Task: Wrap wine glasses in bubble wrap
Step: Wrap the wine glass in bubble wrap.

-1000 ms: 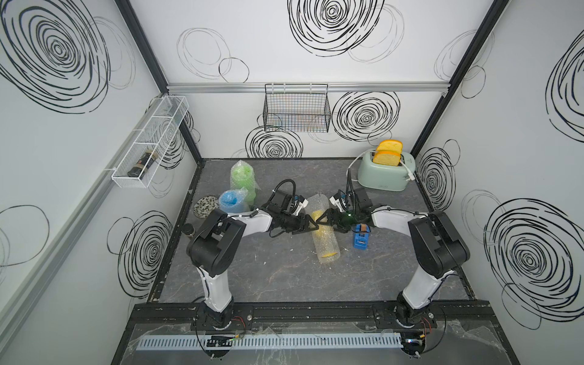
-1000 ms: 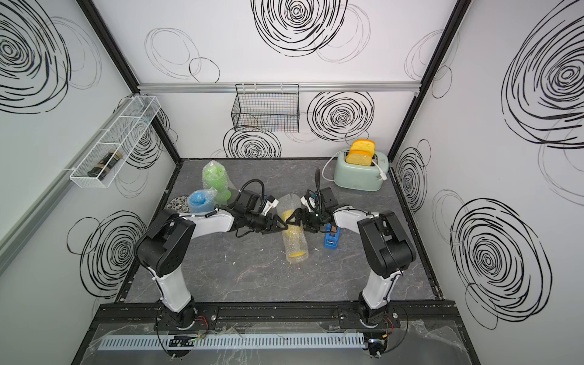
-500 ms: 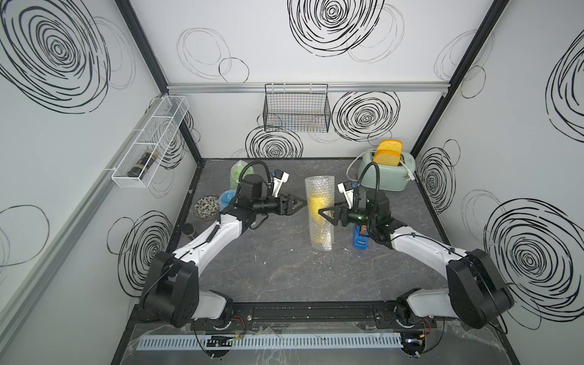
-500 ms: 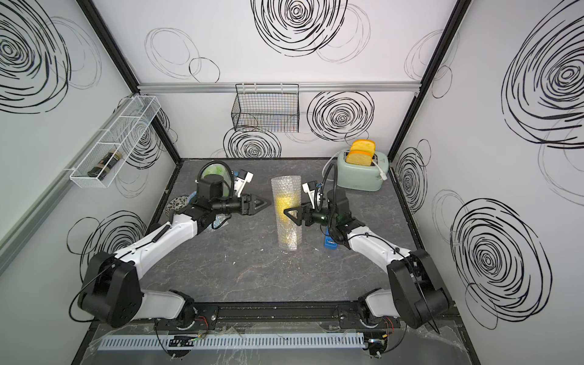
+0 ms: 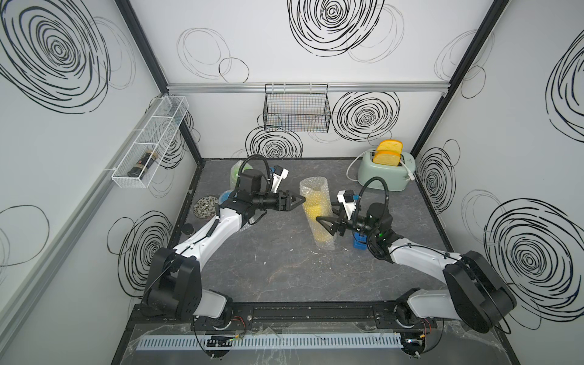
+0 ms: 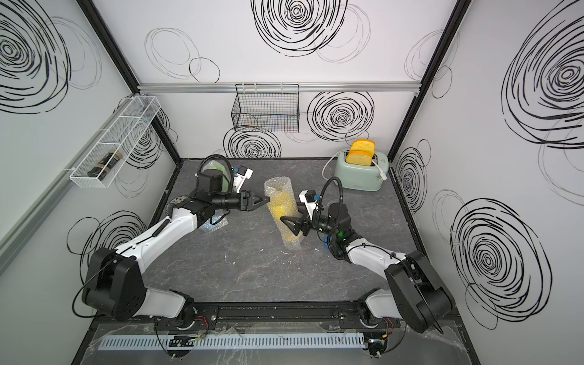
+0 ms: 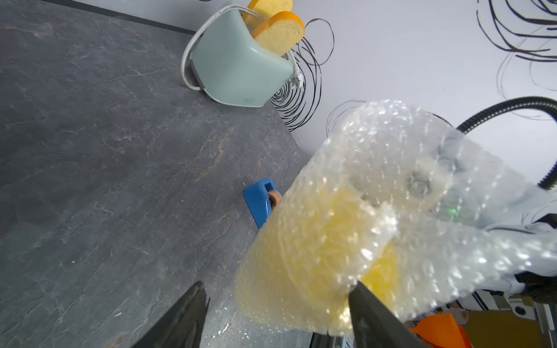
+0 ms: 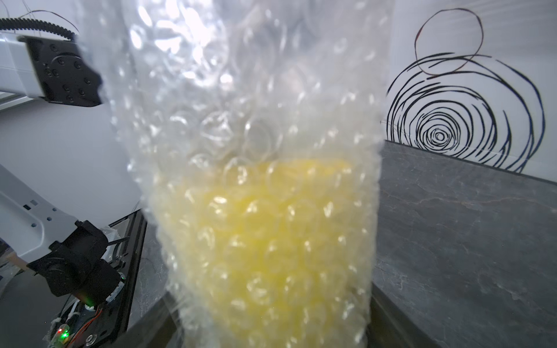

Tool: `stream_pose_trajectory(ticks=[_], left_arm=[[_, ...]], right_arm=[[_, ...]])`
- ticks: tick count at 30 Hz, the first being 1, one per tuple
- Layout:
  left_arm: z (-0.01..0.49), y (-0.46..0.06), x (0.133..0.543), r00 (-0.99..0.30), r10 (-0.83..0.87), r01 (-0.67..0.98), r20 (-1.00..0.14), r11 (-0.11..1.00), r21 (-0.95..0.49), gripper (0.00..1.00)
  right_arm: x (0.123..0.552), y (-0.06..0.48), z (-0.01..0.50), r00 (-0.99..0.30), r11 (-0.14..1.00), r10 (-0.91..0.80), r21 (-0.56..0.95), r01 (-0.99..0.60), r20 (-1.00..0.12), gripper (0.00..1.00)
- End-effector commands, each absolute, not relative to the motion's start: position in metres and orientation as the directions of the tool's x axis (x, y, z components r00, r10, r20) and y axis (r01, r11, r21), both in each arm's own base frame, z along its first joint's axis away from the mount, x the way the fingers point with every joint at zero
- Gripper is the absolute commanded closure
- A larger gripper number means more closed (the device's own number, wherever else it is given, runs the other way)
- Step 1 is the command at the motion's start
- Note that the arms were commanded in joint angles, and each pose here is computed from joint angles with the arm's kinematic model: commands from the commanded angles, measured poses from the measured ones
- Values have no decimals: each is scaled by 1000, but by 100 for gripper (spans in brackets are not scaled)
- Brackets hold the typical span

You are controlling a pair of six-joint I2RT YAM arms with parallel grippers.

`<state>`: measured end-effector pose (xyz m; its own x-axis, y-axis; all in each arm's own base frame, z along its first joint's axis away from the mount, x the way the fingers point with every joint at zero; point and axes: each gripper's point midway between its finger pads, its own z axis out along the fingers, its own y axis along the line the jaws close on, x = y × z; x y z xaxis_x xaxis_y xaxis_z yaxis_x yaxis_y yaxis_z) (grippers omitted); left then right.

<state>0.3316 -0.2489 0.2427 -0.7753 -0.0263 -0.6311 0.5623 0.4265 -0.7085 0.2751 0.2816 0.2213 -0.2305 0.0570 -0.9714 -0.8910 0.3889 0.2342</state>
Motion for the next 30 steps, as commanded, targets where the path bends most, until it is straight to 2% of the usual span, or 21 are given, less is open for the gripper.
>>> stream_pose_trajectory(ticks=[1,4,10,12,14,16,18,23,26,30], left_arm=[[249,-258,325,-777,-23,575,-629,384,-723,25],[235,-259,323,-805,-14,540,-593,395,-743,28],[209,-268,316,-847,29,488,-530,438,-755,48],[208,-270,315,-845,39,494,-534,440,-750,59],[202,-271,315,-858,35,471,-512,449,-759,77],[200,-271,317,-865,31,458,-500,455,-764,90],[200,-269,318,-861,29,462,-508,465,-756,100],[197,-266,317,-846,51,484,-531,491,-724,100],[203,-257,324,-806,74,528,-587,540,-656,100],[201,-246,332,-743,142,582,-654,620,-526,100]], right_arm=[[267,283,239,-103,370,79,126,-921,-991,18],[267,284,235,-101,363,76,122,-924,-992,19],[266,287,227,-106,359,56,119,-926,-993,19],[265,290,226,-95,355,37,102,-929,-995,19],[265,291,224,-89,358,27,93,-929,-996,19],[265,293,219,-99,359,14,97,-928,-995,19],[264,296,215,-105,354,-5,96,-930,-994,18],[266,298,200,-138,388,-63,103,-916,-988,11],[264,295,199,-193,405,-96,139,-904,-976,5],[251,282,208,-257,432,-114,185,-883,-960,2]])
